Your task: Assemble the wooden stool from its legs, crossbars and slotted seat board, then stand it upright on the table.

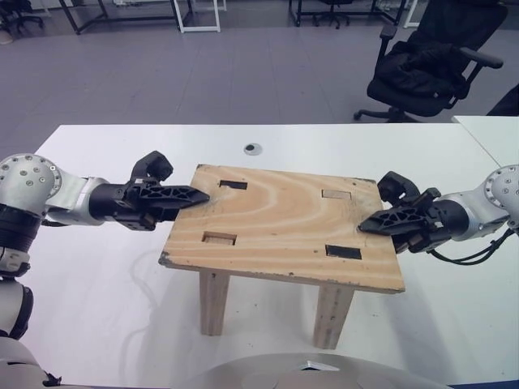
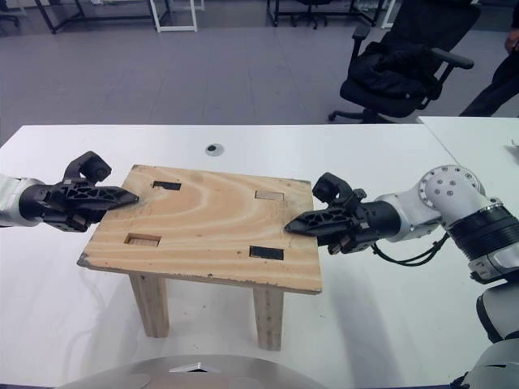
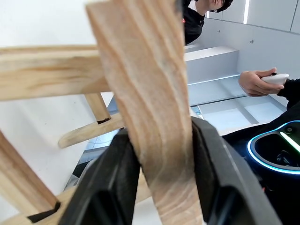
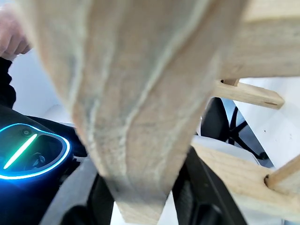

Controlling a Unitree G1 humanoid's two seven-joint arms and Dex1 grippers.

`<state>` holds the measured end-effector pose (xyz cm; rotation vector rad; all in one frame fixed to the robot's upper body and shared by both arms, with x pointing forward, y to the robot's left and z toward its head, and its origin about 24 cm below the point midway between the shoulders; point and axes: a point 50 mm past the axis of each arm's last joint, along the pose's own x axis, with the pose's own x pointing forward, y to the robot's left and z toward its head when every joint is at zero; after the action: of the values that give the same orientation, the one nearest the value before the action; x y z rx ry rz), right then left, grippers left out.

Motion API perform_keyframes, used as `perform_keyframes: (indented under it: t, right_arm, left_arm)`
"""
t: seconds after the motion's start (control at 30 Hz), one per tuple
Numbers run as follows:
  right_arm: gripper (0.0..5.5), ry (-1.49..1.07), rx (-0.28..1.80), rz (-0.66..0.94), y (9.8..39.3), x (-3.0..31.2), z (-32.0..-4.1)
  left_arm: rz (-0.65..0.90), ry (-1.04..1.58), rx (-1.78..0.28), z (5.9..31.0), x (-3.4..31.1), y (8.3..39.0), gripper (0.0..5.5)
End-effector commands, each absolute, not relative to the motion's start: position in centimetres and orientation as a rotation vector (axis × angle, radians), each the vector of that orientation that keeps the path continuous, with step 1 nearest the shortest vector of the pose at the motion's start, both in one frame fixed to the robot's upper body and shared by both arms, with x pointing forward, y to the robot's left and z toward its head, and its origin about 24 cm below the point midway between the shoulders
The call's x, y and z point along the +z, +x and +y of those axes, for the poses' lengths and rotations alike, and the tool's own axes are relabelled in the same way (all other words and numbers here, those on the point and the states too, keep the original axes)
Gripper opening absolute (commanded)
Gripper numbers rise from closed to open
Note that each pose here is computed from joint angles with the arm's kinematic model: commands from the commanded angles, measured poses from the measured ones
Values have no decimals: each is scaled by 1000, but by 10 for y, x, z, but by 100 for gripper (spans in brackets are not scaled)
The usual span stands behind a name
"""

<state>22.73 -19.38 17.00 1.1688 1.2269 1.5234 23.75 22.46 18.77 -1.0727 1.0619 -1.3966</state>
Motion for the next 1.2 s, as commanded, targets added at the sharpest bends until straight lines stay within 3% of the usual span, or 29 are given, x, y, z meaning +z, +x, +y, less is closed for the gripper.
perform_keyframes:
  t: [0.03, 0.23, 0.33, 0.47, 0.63, 0.8, 0.97, 1.07, 1.2]
  right_arm:
    - [204, 1225, 1404, 1128, 239, 145, -193]
    - [333, 1146, 1275, 978, 254, 153, -213]
    - [396, 1113, 1207, 868, 261, 160, -229]
    - [475, 1104, 1084, 680, 270, 162, -252]
    - [481, 1039, 831, 343, 284, 155, -282]
    - [481, 908, 576, 85, 310, 146, -292]
    - [481, 642, 332, -9, 330, 115, -276]
    - [481, 474, 249, -42, 340, 103, -261]
    - [481, 297, 180, -71, 344, 94, -253]
  left_arm:
    - [986, -1049, -1287, 228, 168, 247, 216]
    - [804, -1035, -1213, 239, 177, 263, 329]
    - [719, -1017, -1151, 254, 182, 266, 384]
    - [493, -989, -1078, 283, 200, 271, 452]
    - [178, -810, -940, 321, 217, 265, 533]
    - [66, -540, -581, 340, 179, 270, 538]
    - [43, -264, -291, 333, 138, 281, 538]
    - [-21, -77, -183, 319, 142, 295, 538]
    - [-96, -26, -92, 305, 133, 295, 538]
